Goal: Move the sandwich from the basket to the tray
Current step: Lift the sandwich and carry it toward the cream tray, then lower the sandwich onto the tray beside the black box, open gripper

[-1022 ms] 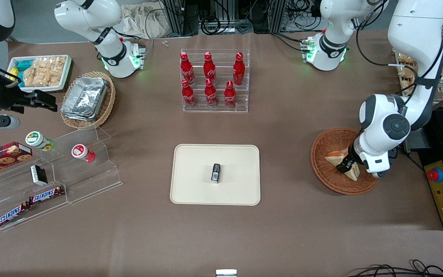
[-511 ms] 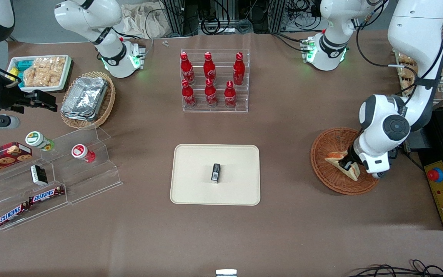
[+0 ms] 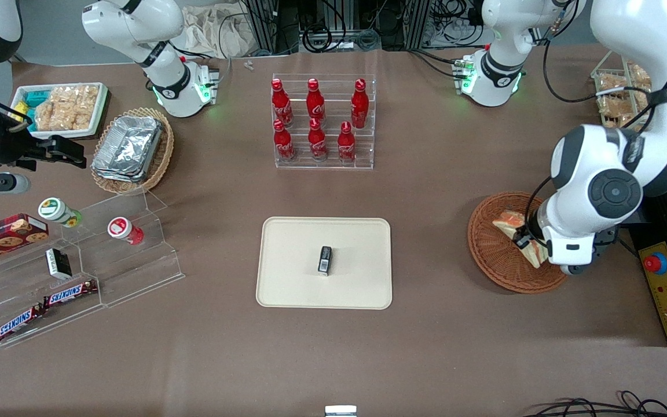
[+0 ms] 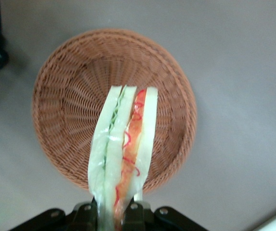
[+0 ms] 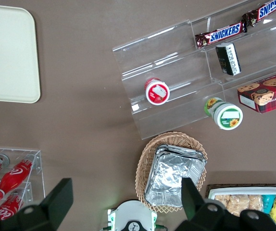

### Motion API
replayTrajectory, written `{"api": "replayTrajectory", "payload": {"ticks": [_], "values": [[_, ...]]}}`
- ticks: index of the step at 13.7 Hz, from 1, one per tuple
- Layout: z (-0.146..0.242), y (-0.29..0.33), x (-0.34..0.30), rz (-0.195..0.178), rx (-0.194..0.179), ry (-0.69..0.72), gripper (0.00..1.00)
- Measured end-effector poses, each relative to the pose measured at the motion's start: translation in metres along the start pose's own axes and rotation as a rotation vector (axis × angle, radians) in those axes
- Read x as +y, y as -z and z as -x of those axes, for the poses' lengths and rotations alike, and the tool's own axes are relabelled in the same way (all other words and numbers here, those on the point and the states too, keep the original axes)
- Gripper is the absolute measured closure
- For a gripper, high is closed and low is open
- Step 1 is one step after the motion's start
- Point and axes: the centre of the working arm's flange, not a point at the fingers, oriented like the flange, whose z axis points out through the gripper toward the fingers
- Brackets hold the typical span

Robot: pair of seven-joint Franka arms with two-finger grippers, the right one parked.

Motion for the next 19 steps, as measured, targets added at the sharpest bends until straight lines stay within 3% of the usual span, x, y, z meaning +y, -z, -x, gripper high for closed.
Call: {"api": "replayTrajectory", "payload": {"ticks": [2,5,7,9,11,13,19], "values": [[0.016,0.059,0.012,0.010,0.006,-0.113,0.81],[0.061,0.110,0.045,0.078,0.029,-0.297,0.81],[0.104,0.106,0.080,0.087,0.011,-0.400,0.81],[0.150,0.087,0.118,0.073,-0.009,-0.494,0.81],[0.190,0.057,0.158,0.077,0.005,-0.565,0.81],[0.217,0.021,0.194,0.105,0.006,-0.622,0.81],[0.256,-0.058,0.247,0.093,0.127,-0.668,0.81]]}}
